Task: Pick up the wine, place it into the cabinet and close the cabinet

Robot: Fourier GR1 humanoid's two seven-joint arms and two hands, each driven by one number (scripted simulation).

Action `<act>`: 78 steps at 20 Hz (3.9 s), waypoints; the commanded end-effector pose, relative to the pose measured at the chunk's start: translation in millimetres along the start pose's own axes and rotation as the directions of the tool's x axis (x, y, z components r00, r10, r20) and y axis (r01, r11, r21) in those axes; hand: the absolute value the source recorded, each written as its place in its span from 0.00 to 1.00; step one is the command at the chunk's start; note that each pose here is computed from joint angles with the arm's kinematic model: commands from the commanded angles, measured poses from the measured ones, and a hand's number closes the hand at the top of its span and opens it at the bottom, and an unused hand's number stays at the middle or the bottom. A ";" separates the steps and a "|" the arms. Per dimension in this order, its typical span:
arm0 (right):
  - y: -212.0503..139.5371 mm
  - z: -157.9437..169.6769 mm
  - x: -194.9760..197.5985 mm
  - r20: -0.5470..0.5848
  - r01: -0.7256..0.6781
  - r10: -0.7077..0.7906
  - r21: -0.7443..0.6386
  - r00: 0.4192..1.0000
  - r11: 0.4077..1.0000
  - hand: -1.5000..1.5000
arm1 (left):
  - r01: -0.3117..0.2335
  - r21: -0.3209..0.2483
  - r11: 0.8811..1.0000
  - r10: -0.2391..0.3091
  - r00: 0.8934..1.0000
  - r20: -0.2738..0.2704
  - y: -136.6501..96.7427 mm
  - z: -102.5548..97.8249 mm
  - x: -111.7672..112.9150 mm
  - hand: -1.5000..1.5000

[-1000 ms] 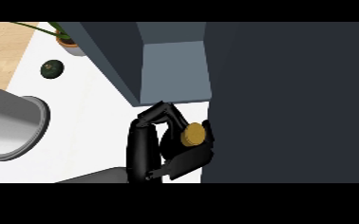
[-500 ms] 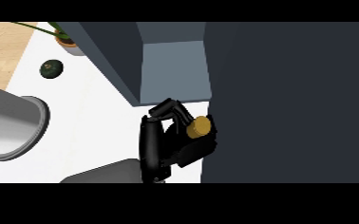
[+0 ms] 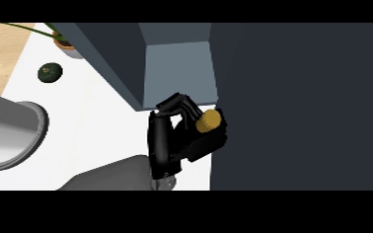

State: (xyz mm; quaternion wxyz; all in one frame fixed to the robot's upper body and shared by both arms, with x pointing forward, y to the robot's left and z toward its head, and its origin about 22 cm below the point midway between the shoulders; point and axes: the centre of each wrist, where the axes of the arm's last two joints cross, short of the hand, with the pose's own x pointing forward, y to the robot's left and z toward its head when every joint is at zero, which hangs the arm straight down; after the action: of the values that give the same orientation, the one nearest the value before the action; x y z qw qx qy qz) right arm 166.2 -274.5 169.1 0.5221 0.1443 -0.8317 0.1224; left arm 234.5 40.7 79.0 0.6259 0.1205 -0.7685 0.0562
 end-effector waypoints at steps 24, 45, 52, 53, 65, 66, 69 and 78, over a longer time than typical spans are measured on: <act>-5.4 -4.5 4.4 0.023 0.007 -0.008 0.044 1.000 0.999 0.00 | 0.145 0.050 0.988 -0.138 0.983 -0.117 -20.3 -52.6 -13.3 1.00; -6.2 -6.5 2.0 0.042 0.031 -0.033 0.033 0.999 0.999 0.00 | 0.200 0.012 0.980 -0.199 0.977 -0.081 -21.6 -70.0 -44.8 1.00; -7.2 -9.2 -2.0 0.041 0.040 -0.041 0.027 0.998 0.999 0.00 | 0.150 -0.028 0.988 -0.152 0.986 -0.062 -15.3 -95.4 -48.5 1.00; -10.2 -8.2 -2.9 0.040 0.034 -0.035 0.029 0.999 0.999 0.00 | 0.140 -0.029 0.990 -0.141 0.987 -0.071 -11.9 -110.4 -43.0 1.00; -13.2 -2.3 -6.2 0.018 0.027 -0.028 0.024 0.999 0.999 0.00 | 0.118 -0.062 0.991 -0.119 0.993 -0.022 15.7 -162.0 -83.0 1.00; -11.7 -7.5 -5.4 0.026 0.044 -0.044 0.014 0.999 0.999 0.00 | 0.124 -0.057 0.991 -0.125 0.992 -0.018 11.7 -163.9 -83.7 1.00; -16.6 -6.7 -1.2 0.034 0.015 -0.016 0.039 0.999 0.999 0.00 | 0.105 -0.030 0.994 -0.105 0.994 -0.017 21.5 -182.9 -79.0 1.00; -10.9 0.4 -8.6 0.021 0.020 -0.020 0.033 1.000 0.999 0.00 | 0.197 0.012 0.980 -0.197 0.980 -0.025 26.0 -193.1 -92.5 0.00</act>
State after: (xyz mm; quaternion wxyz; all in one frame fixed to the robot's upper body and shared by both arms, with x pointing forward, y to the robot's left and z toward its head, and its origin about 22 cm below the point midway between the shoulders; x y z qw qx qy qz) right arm 175.0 -283.7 165.6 0.5119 0.1682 -0.8326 0.1283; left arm 424.0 119.0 33.2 0.6325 0.1830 -0.7526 0.0039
